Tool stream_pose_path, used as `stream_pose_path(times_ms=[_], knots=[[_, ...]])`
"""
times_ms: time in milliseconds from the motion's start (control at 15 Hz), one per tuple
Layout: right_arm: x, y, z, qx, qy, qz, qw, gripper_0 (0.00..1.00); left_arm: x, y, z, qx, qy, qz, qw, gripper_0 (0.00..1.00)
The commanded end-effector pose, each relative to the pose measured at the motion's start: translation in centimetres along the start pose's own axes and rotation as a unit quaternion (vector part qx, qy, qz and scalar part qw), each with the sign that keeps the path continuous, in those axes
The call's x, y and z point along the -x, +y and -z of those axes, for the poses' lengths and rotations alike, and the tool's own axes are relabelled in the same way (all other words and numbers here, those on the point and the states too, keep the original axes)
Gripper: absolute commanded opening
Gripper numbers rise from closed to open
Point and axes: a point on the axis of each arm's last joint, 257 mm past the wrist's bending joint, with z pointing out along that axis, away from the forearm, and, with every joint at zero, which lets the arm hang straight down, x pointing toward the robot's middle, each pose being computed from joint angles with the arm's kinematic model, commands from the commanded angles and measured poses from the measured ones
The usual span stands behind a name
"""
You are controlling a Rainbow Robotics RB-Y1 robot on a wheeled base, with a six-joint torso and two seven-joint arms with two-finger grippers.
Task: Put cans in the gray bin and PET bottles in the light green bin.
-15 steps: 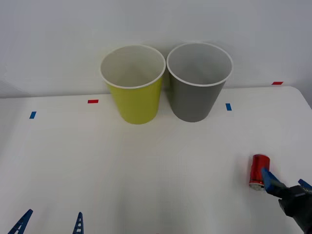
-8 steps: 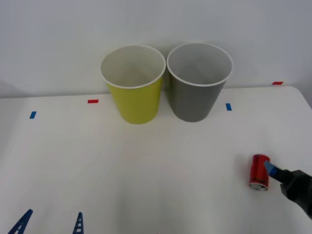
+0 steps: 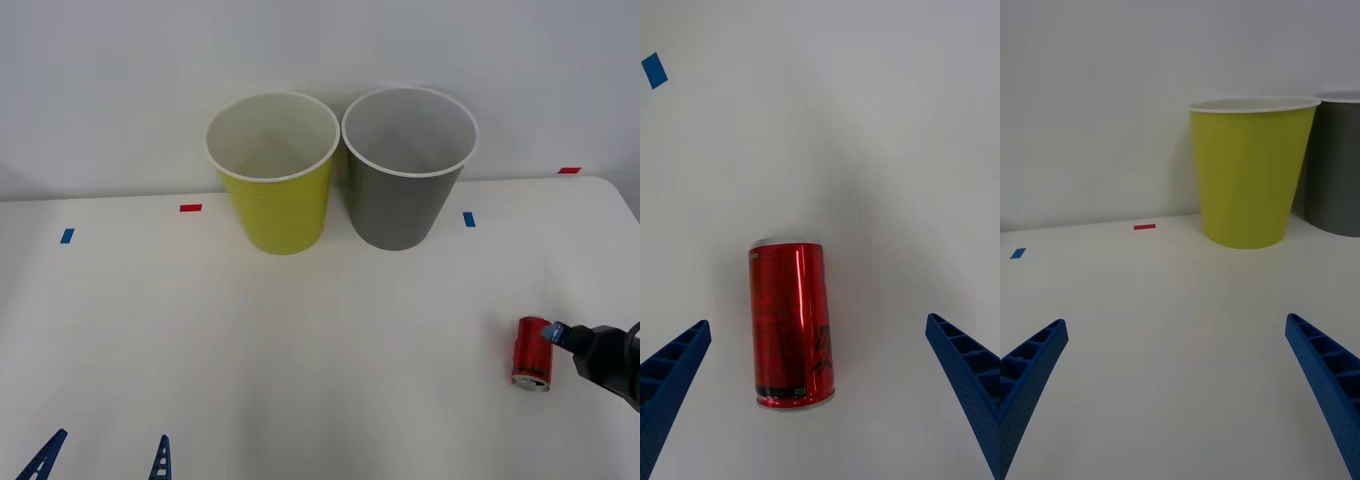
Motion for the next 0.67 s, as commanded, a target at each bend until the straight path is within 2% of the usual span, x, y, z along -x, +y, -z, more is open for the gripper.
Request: stream_pose_path(times_ms=[67, 200, 333, 400, 667], knots=[[1.3, 0.1, -1.1, 0.003, 0.010, 0.046, 0.9989, 1.00, 0.0, 0.0, 0.0, 0.000, 0.000, 0.000, 1.0000, 1.00], [1.9, -1.1, -1.0, -0.014, 0.022, 0.092, 0.9955, 1.00, 0.0, 0.0, 0.0, 0.000, 0.000, 0.000, 1.0000, 1.00], [2.3, -1.8, -1.0, -0.023, 0.032, 0.114, 0.9927, 1.00, 0.0, 0.0, 0.0, 0.000, 0.000, 0.000, 1.0000, 1.00], [2.4, -1.9, -1.3, -0.024, 0.037, 0.120, 0.9918, 1.00, 0.0, 0.0, 0.0, 0.000, 0.000, 0.000, 1.0000, 1.00], [1.8, -0.2, -3.6, 0.019, 0.079, 0.101, 0.9915, 1.00, 0.0, 0.0, 0.0, 0.000, 0.000, 0.000, 1.0000, 1.00]])
